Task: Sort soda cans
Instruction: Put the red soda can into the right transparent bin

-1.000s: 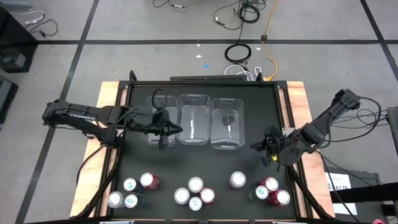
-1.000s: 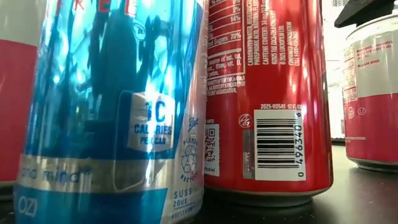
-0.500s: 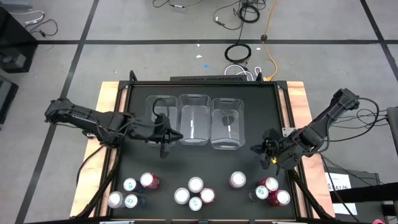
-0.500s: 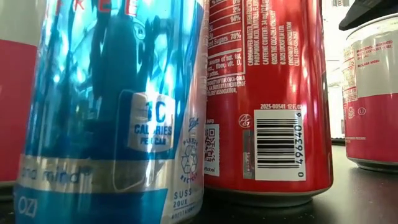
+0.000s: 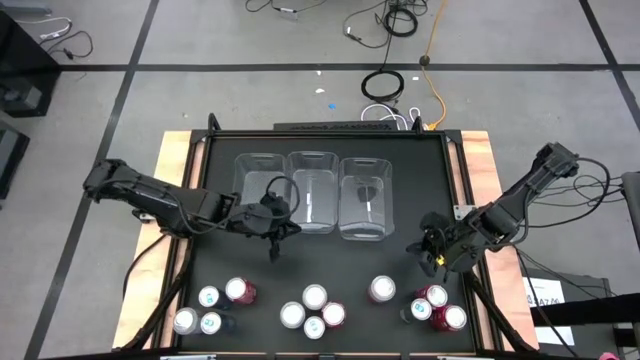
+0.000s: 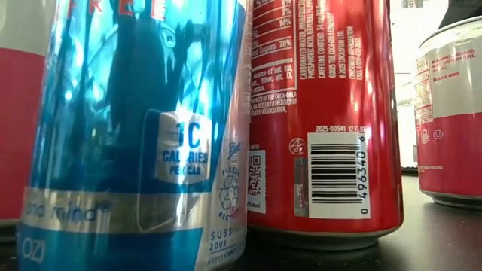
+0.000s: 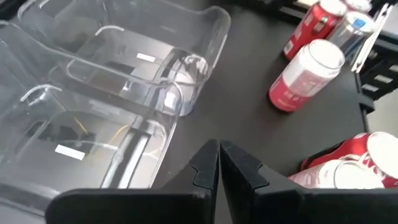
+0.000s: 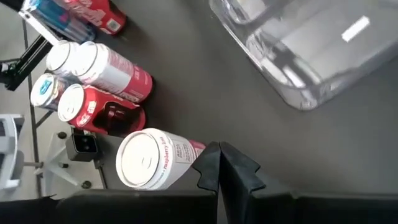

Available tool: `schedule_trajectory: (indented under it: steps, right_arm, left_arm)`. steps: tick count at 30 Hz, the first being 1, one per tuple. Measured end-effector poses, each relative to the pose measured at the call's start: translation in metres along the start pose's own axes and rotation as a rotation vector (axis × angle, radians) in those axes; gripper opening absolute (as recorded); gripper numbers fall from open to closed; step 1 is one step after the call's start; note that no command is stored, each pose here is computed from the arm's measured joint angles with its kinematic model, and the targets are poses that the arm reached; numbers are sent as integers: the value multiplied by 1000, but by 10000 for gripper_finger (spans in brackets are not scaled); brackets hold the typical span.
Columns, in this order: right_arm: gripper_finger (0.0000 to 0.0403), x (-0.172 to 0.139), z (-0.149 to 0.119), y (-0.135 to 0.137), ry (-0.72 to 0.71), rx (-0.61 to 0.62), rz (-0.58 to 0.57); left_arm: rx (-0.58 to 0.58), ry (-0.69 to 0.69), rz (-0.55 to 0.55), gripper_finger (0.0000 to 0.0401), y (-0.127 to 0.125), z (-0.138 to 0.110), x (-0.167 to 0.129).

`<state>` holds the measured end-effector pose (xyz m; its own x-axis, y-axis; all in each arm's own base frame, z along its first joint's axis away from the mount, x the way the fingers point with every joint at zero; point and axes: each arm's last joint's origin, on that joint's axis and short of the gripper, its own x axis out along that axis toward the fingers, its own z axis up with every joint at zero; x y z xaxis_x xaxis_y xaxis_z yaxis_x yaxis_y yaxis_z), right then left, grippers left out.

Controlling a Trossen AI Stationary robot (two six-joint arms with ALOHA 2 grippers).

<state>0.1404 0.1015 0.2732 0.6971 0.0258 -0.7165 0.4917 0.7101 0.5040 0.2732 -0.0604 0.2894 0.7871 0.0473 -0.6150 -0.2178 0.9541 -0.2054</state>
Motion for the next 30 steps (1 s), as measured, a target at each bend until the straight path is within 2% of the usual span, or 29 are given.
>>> schedule_trajectory:
  steps: [2,6,13,15,23,30]
  right_arm:
    - [0,1,2,-1,18,43,-6]
    - [0,0,10,5,47,54,-68]
    - [0,-17,32,32,252,70,-368]
    - [0,-21,34,39,322,88,-423]
    - [16,-20,25,53,556,84,-416]
    - [72,-23,16,56,604,82,-412]
  left_arm:
    - [31,7,3,27,0,-1,2]
    - [75,18,8,27,0,-2,5]
    - [105,16,8,27,0,-2,4]
    - [108,17,8,27,0,-2,4]
    - [187,17,7,27,0,-2,4]
    - [205,17,7,27,0,-2,4]
